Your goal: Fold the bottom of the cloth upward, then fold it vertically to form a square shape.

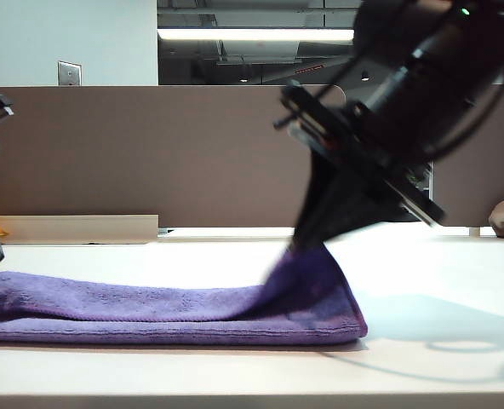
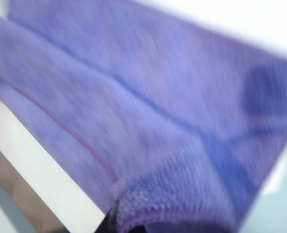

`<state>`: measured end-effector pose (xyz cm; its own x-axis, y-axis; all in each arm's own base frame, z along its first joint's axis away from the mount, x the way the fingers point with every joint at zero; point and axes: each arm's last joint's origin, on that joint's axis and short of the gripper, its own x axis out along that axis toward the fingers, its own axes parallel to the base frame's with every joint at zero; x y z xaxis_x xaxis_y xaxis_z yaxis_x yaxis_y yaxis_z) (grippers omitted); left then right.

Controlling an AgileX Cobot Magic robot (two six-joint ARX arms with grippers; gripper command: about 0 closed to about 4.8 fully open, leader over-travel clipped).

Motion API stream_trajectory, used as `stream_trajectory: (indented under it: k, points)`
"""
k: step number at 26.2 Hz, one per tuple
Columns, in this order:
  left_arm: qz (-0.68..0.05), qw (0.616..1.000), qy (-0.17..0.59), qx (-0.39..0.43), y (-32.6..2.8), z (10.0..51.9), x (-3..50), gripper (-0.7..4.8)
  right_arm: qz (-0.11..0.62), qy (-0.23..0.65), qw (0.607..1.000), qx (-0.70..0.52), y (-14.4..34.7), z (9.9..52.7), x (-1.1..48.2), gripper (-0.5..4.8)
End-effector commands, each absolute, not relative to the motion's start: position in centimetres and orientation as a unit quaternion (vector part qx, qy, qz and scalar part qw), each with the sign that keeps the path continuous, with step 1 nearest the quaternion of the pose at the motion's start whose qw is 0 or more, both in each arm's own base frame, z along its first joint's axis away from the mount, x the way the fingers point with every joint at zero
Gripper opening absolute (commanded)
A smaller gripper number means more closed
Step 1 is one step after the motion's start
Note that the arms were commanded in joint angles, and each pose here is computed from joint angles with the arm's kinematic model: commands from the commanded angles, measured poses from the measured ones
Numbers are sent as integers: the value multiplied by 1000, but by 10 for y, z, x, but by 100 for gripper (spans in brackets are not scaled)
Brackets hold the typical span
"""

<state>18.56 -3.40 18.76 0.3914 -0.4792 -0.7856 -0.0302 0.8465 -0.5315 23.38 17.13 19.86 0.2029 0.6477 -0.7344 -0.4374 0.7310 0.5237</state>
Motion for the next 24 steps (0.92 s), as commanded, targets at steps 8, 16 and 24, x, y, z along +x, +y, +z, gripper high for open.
stream_trajectory:
  k: [8, 16, 24]
  points:
    - [-173, 796, 524, -249, -36, 191, 187, 120, 324, 508, 791, 104, 175, 199, 258, 93]
    - [-171, 796, 525, -248, -36, 190, 187, 114, 334, 502, 789, 122, 176, 197, 264, 118]
    - [-142, 808, 521, -233, -34, 190, 188, 111, 337, 504, 782, 144, 177, 204, 268, 122]
